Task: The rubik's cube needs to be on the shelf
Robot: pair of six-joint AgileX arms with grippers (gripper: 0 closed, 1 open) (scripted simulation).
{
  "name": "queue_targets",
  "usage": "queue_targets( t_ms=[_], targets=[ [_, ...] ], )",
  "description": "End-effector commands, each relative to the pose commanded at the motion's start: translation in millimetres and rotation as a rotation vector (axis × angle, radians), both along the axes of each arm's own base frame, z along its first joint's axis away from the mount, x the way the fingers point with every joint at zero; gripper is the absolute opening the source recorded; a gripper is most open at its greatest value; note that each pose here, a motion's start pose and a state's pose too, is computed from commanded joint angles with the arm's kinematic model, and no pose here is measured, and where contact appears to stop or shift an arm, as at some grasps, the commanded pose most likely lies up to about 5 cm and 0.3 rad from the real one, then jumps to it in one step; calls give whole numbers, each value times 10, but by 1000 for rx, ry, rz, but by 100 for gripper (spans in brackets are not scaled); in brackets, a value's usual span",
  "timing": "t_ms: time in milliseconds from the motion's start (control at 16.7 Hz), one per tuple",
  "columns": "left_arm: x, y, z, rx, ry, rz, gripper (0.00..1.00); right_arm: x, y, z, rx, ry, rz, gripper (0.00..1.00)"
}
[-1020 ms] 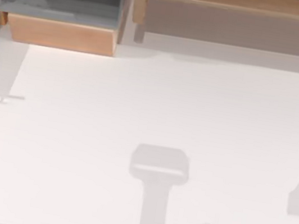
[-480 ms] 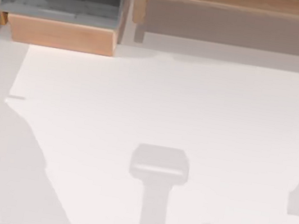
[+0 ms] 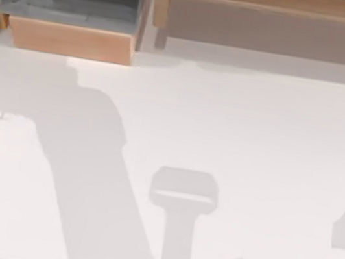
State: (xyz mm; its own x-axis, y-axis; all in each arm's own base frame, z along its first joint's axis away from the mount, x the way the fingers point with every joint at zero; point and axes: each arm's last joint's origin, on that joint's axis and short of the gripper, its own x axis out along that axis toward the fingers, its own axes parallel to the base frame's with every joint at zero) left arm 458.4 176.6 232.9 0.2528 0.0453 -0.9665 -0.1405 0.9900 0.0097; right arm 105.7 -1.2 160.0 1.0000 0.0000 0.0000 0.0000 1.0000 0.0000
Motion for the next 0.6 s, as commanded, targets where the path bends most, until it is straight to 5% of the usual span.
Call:
queue_targets(
  t_ms=[600],
  targets=[
    [52, -93, -138, -19, 61, 10, 100, 0, 0, 0, 0, 0, 0, 100]
  ],
)
